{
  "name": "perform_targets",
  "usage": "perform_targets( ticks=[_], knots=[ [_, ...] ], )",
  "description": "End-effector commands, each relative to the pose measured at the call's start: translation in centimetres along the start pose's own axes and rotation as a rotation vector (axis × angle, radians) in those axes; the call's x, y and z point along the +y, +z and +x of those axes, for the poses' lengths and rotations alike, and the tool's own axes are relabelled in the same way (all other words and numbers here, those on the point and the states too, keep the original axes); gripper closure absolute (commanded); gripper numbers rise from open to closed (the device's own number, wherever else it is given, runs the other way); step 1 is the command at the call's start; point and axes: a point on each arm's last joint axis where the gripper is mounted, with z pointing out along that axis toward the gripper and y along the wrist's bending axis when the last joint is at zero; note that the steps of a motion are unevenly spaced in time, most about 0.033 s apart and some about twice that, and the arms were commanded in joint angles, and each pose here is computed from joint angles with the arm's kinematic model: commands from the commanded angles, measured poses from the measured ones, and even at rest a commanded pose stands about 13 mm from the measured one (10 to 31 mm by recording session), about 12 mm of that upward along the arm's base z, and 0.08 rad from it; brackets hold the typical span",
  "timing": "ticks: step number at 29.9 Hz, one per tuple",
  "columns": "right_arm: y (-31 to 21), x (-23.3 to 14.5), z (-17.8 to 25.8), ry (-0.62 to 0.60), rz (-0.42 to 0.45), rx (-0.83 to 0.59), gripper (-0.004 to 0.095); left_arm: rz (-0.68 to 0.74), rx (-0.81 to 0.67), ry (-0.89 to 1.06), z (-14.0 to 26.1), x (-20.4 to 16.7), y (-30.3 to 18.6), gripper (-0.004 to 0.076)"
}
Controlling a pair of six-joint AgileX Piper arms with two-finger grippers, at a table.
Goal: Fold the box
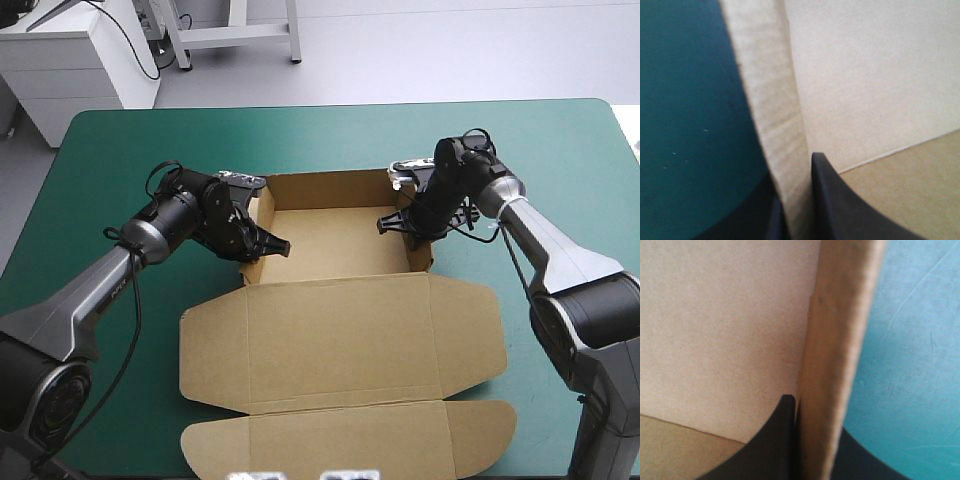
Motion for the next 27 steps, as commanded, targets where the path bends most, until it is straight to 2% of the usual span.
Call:
perform_targets(
  ticks=[1,3,5,6,8,9,16,22,24,27],
  knots=[
    [-2.3,0.9,0.5,-0.098,-0.025,-0.008,0.0815,-0.032,-0.077,0.094,-0.5,0.3,-2.2,0.0515],
    [-2.5,0.9,0.6,-0.107,-0.025,-0.011,0.0641,-0.023,-0.08,0.081,-0.6,0.4,-2.3,0.0384],
    [-2.7,0.9,0.6,-0.108,-0.025,-0.016,0.0428,-0.009,-0.094,0.06,-0.8,0.7,-2.7,0.0285],
    [-2.9,1.0,0.6,-0.111,-0.025,-0.023,0.0284,0.003,-0.111,0.048,-0.9,0.7,-3.0,0.022],
    [-3.4,1.0,0.6,-0.116,-0.025,-0.044,0.0116,0.008,-0.144,0.045,-1.2,0.7,-3.8,0.0184],
    [-3.7,1.1,0.6,-0.122,-0.025,-0.059,0.0065,0.008,-0.165,0.043,-1.4,0.8,-4.4,0.0181],
    [-7.0,1.6,0.8,-0.143,-0.029,-0.164,0.0047,0.017,-0.315,0.071,-1.4,0.5,-9.1,0.0181],
    [-10.1,2.0,2.0,-0.158,-0.026,-0.235,0.0048,0.018,-0.436,0.096,0.3,0.3,-13.6,0.0201],
    [-11.1,2.1,2.4,-0.162,-0.025,-0.261,0.0048,0.009,-0.455,0.117,1.1,0.3,-14.9,0.0226],
    [-12.0,2.2,2.8,-0.166,-0.025,-0.286,0.0048,-0.045,-0.475,0.142,2.6,0.7,-17.0,0.0328]
  ],
)
